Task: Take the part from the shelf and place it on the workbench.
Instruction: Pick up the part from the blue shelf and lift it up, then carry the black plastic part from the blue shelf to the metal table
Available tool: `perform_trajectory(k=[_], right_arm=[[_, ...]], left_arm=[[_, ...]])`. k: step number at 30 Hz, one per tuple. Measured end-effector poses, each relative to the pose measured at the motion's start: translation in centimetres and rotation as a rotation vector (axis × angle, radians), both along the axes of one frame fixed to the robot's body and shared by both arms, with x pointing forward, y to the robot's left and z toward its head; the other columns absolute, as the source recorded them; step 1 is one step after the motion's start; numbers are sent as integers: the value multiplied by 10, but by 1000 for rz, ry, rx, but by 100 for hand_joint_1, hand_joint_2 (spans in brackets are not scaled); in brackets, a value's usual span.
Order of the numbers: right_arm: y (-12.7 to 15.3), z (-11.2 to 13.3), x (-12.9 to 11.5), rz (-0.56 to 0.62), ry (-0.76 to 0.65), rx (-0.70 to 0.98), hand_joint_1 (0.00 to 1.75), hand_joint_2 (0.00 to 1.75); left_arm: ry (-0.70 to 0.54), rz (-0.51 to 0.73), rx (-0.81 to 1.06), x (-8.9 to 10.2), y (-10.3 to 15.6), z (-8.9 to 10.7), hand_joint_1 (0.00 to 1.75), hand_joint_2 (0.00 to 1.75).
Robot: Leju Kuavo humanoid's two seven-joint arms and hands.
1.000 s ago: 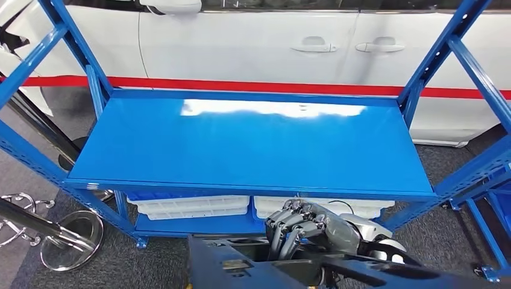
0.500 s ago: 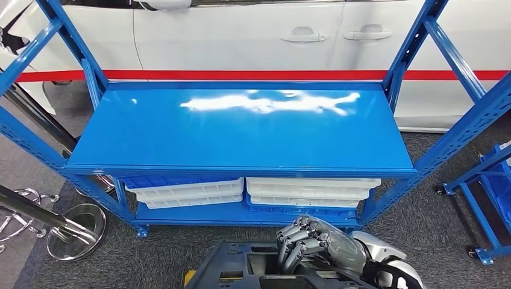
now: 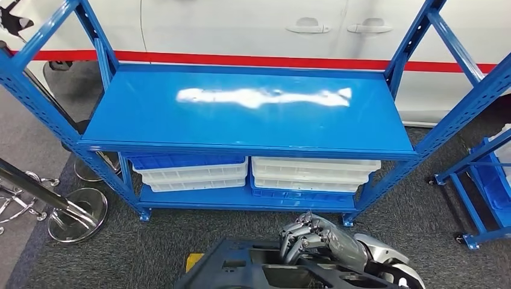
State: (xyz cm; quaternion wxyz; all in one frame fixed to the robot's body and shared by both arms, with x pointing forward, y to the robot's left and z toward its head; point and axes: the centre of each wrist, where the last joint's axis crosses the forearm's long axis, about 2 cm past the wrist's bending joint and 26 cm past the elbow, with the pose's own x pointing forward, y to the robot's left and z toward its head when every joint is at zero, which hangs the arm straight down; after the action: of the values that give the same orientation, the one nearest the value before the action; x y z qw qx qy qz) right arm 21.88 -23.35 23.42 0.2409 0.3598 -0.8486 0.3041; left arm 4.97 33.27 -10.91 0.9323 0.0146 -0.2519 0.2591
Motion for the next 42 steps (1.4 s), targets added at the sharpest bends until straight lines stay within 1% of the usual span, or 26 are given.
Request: perform_trajectory(k=[8,18,24,42], right_arm=[[-1,0,-1,1,6,-1,173,175],[0,0,-2,-1,8,-2,173,175],[0,1,-2,1,3,0,173,175],[0,1,-5,-9,-12,14,173,175]], left_arm=[[-1,-1,-4,0,-3,0,0,175],[-4,-3,6,-2,2,0,0,175],[-10,-3,11,1,5,1,0,175],[-6,-14,10,-1,6,0,0,175]])
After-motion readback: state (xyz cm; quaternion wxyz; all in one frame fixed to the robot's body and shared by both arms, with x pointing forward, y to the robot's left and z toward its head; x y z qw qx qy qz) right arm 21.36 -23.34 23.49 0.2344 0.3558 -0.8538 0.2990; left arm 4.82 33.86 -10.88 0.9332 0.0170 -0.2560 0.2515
